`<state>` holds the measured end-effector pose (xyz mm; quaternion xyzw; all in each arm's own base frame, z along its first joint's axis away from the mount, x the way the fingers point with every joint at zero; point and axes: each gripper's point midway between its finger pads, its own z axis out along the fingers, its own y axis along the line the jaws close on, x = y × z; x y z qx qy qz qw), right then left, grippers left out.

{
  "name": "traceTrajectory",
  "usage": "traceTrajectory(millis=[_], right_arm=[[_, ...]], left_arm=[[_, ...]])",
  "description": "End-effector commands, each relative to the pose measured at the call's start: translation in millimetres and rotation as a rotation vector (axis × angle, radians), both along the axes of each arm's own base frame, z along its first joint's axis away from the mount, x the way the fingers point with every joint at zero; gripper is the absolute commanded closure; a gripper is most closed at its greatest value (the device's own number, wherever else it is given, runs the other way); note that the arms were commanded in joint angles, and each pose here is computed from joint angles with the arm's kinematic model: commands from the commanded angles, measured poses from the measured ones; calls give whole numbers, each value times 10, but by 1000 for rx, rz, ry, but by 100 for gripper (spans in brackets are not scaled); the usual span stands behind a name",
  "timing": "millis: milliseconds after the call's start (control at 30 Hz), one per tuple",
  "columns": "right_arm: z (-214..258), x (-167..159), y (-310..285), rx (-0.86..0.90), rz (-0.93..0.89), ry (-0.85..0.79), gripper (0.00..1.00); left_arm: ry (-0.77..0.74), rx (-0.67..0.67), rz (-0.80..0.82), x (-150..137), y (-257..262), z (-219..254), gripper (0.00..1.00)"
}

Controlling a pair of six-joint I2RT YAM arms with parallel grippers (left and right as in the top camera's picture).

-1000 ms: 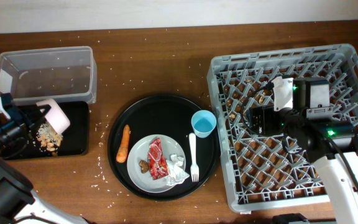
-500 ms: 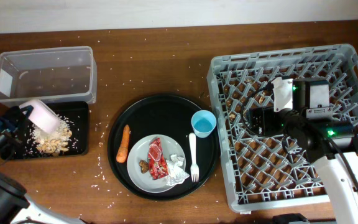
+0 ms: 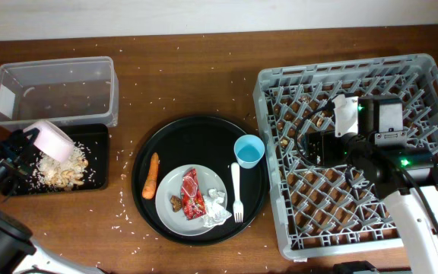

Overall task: Sort waste into correct bins and load items into the dishwasher rack
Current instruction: 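Carry the bowl left and tip the rice onto the black tray, then return the empty bowl to the black round tray and release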

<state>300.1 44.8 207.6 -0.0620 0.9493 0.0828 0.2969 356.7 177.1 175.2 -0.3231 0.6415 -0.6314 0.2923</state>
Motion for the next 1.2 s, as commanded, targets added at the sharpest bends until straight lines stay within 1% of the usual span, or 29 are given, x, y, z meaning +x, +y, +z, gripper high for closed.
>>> traceTrajectory(millis=[0,33,100,233,267,400,467,500,533,600,667,867,900,967,1033,1100,1167], right_arm=[[67,30,6,9,0,-17,3],[75,41,7,11,0,-22,3],[93,64,10,13,-2,-34,3],[95,67,9,13,-2,-35,2],[87,57,9,12,-2,-30,2],[86,55,9,12,-2,-29,2],[86,55,9,13,-2,-29,2],[87,56,9,13,-2,-30,2],[87,56,9,13,-2,-30,2],[87,56,9,13,-2,-30,2],[87,56,8,12,-3,-30,2],[86,56,8,12,-2,-29,2],[87,56,8,12,-2,-30,2],[87,56,8,12,-2,-30,2],[87,56,8,12,-3,-30,2],[86,55,9,13,-2,-29,2],[86,55,9,13,-2,-29,2]], left_arm=[[-29,106,-18,29,-1,-100,99],[2,124,-31,30,-23,-163,99],[45,70,-45,63,-94,-156,99],[52,62,-116,152,-375,-112,99],[49,85,-145,180,-481,-79,99],[38,303,-236,281,-744,146,99],[8,486,-277,344,-895,398,99],[-3,604,-300,376,-997,529,99],[-5,683,-313,393,-1063,597,99],[-1,892,-347,424,-1265,726,99],[2,1072,-375,462,-1462,756,99],[28,1417,-514,514,-2127,562,99],[26,1504,-546,497,-2301,528,99],[-6,1564,-592,460,-2556,508,100],[-47,1590,-648,409,-2824,474,99],[-46,1645,-693,387,-2982,362,99],[-54,1648,-749,361,-3149,240,99]])
